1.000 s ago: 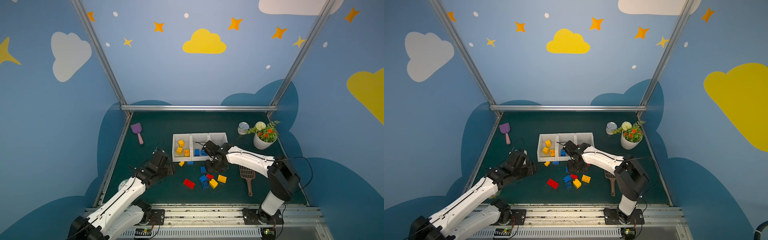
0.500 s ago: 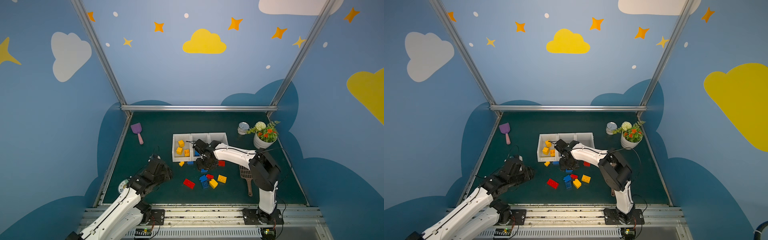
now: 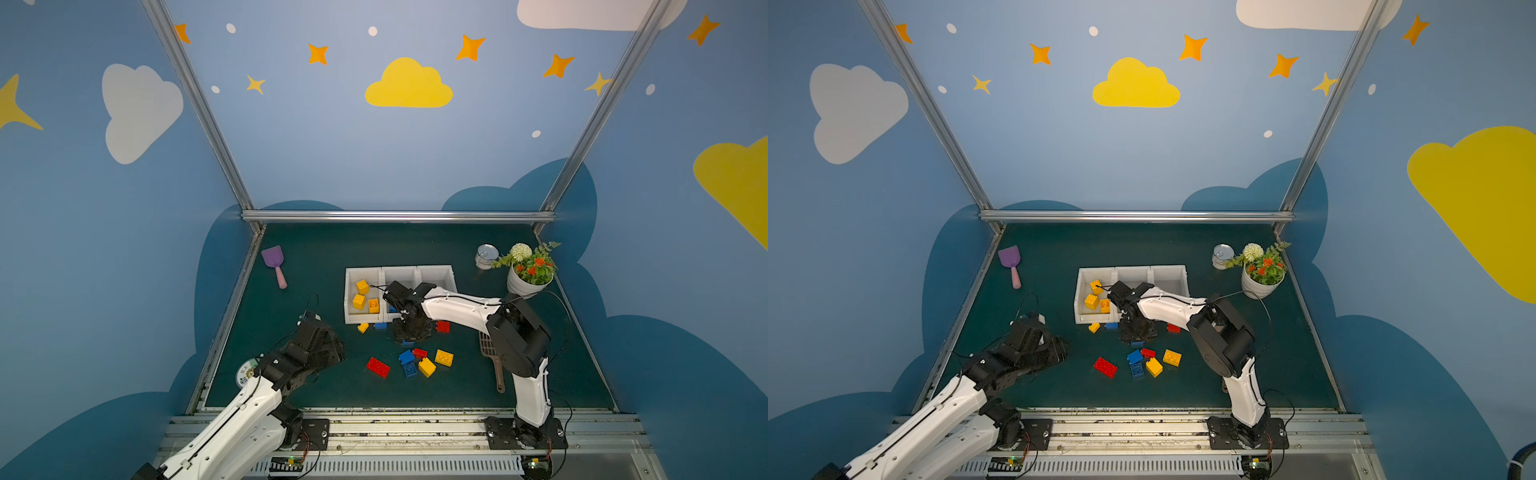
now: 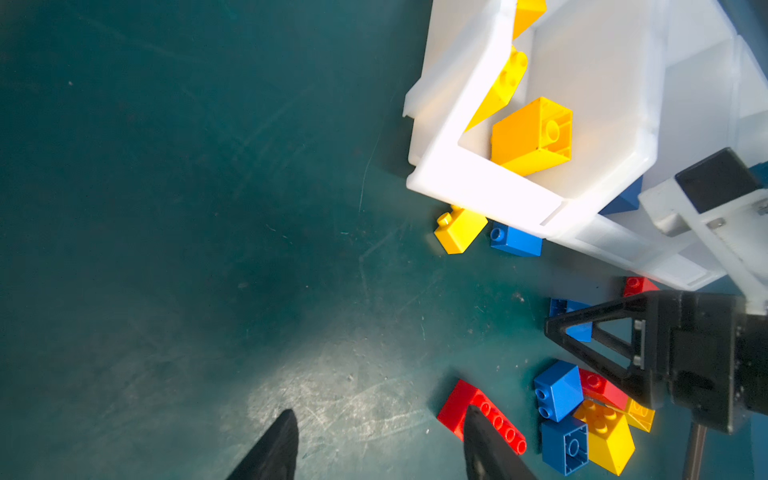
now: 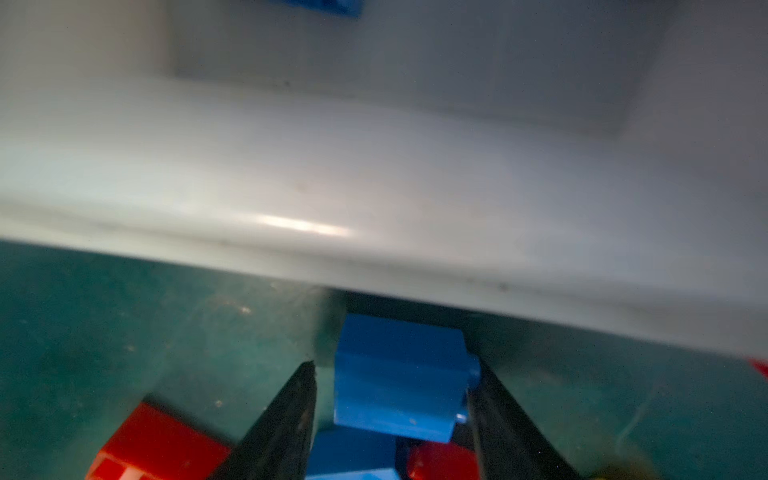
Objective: Sort the legos into containers by color
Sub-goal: 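Grasp a blue brick before the bin with the right gripper while the left withdraws, then carry the blue brick into the middle compartment and release it with the right gripper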
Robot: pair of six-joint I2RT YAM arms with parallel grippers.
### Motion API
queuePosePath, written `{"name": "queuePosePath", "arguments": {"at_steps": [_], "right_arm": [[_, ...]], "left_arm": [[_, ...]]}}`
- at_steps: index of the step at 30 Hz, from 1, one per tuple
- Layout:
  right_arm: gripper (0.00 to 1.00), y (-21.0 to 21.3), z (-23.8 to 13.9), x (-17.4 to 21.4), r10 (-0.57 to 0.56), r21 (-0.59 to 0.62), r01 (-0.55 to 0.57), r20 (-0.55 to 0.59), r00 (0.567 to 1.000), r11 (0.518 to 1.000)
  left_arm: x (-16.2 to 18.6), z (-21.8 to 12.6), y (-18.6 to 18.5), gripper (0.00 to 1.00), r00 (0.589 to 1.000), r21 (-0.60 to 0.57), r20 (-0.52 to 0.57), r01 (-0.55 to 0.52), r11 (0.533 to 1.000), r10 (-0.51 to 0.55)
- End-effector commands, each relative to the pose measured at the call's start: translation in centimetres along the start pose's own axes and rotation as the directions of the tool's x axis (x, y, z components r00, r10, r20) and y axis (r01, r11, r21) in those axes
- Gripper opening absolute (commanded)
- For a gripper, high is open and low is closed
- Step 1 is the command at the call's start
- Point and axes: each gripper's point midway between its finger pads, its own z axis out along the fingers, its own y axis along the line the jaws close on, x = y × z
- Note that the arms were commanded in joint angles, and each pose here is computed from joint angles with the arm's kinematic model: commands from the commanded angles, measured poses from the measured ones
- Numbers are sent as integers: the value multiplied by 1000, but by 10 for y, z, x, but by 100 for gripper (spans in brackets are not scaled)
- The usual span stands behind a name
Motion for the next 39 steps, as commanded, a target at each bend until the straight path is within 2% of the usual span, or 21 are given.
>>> {"name": "queuePosePath", "arguments": {"at_steps": [1, 9, 15, 21, 26, 32, 39], "right_arm": [[54, 2, 5, 1, -2, 10, 2, -12, 1000, 1000], [44, 1, -5, 7, -23, 8, 23, 6, 1000, 1000], [42, -4, -35, 1, -51, 10, 50, 54, 997, 999], [41, -2, -84, -26, -85, -14, 88, 147, 986, 996], [41, -13, -112, -60, -65, -35, 74, 207, 976, 997], [41, -27, -106, -93, -30, -41, 38, 196, 980, 998], [42, -24, -98, -120, -41, -53, 51, 184, 982, 997]], "left_arm": [[7, 5, 4, 64, 1000, -4, -13, 6, 1000, -6], [9, 8, 5, 64, 1000, 0, -16, 6, 1000, -6], [10, 12, 3, 64, 1000, 4, -27, -2, 1000, 2], [9, 14, 4, 64, 999, -7, -25, -25, 1000, 25], [10, 18, 5, 64, 999, -11, -33, -35, 999, 34], [6, 25, 1, 64, 998, -10, -32, -59, 998, 59], [3, 40, -6, 64, 995, -31, -71, -76, 997, 73]]}}
